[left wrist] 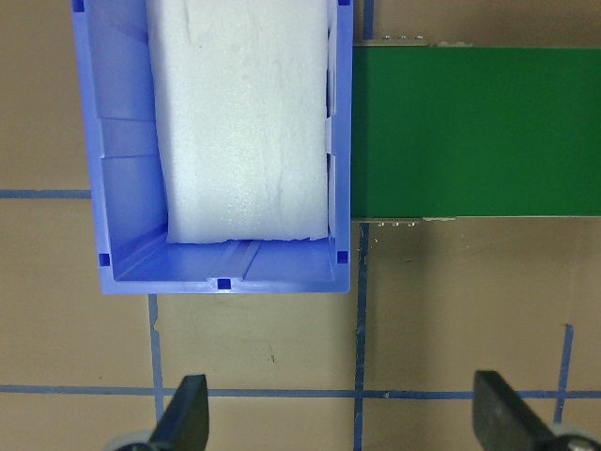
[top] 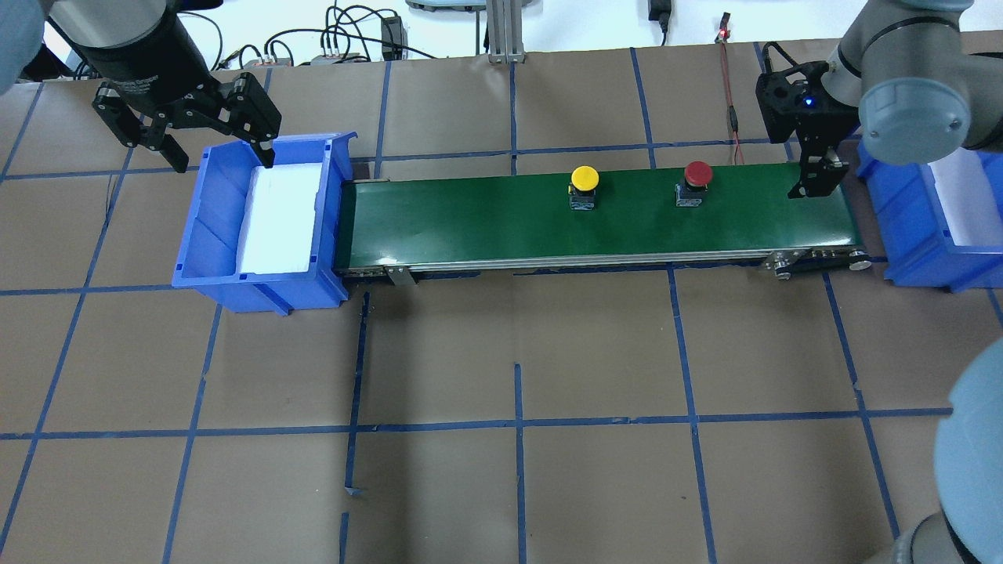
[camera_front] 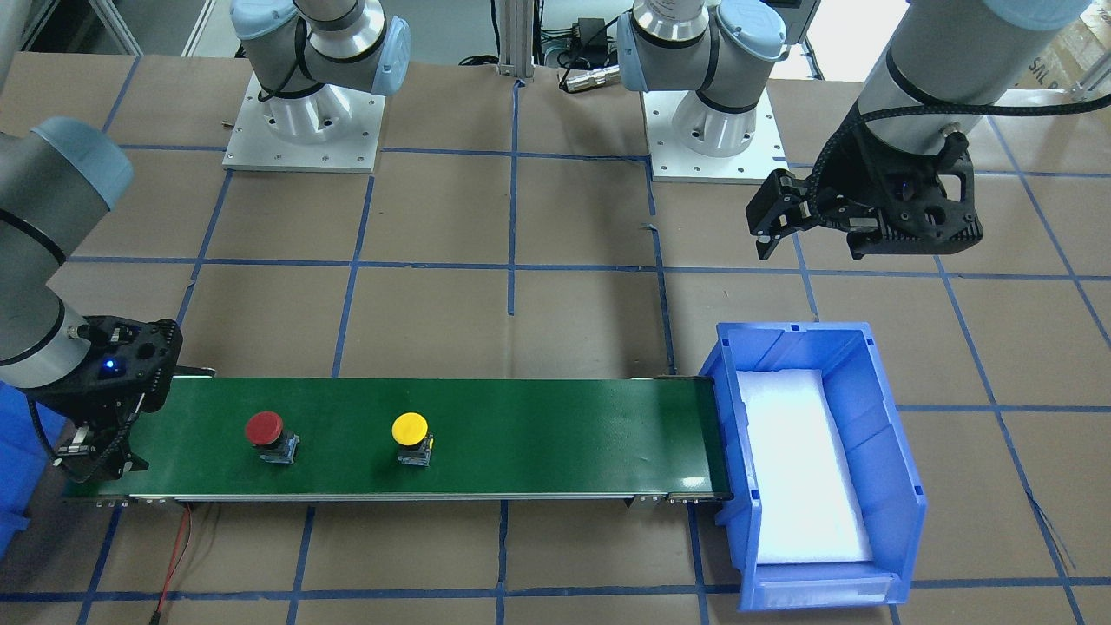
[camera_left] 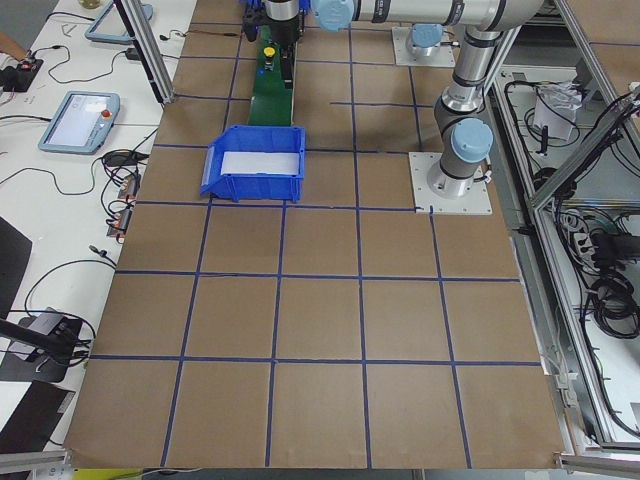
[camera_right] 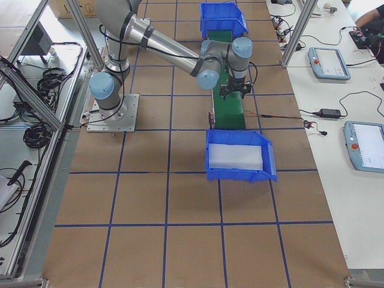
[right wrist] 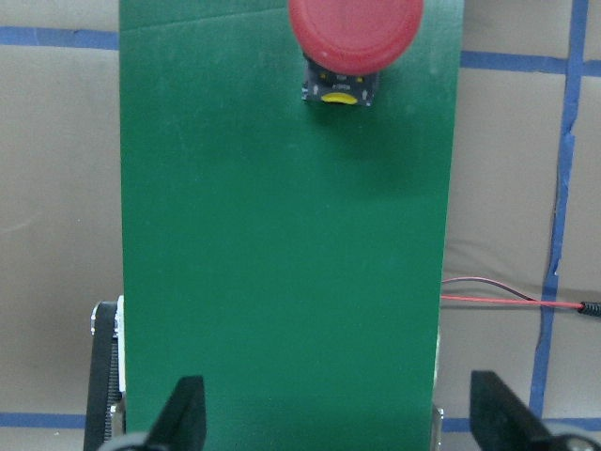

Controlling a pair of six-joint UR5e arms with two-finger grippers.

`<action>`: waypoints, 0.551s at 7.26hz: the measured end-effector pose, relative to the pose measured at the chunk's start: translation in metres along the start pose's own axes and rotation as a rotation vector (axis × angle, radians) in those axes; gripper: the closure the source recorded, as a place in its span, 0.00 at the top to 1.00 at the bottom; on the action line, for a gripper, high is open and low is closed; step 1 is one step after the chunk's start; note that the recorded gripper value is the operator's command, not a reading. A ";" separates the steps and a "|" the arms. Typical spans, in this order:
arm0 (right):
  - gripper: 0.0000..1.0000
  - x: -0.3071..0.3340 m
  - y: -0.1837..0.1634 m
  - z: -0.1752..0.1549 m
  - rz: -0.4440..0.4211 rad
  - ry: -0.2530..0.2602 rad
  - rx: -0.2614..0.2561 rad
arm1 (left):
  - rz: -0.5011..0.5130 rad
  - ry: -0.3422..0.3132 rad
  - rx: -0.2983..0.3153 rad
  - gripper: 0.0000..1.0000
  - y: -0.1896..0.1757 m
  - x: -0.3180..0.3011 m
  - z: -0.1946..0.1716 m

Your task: Transport two buttons from left to right

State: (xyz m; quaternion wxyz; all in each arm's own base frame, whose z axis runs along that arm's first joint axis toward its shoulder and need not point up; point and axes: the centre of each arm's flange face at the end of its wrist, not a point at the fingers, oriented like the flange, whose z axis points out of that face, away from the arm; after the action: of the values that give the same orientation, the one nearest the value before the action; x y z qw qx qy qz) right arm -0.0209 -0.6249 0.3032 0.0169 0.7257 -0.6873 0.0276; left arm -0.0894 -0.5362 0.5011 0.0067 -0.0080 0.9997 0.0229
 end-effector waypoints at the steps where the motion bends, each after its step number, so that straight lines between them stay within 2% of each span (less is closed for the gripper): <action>1: 0.99 0.000 0.000 0.001 0.001 -0.001 0.001 | 0.000 0.000 -0.001 1.00 0.000 0.000 0.000; 2: 0.99 0.000 0.001 0.002 0.012 0.000 0.006 | 0.000 -0.001 -0.001 1.00 0.000 0.000 0.000; 4: 0.99 -0.003 0.007 0.007 0.059 -0.002 0.049 | 0.000 0.000 -0.001 1.00 0.000 0.001 0.001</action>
State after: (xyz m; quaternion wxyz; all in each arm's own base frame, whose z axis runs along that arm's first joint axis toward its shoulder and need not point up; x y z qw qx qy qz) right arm -0.0275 -0.6224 0.2957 -0.0022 0.7054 -0.7074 0.0441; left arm -0.0899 -0.5362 0.5004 0.0065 -0.0078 0.9997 0.0235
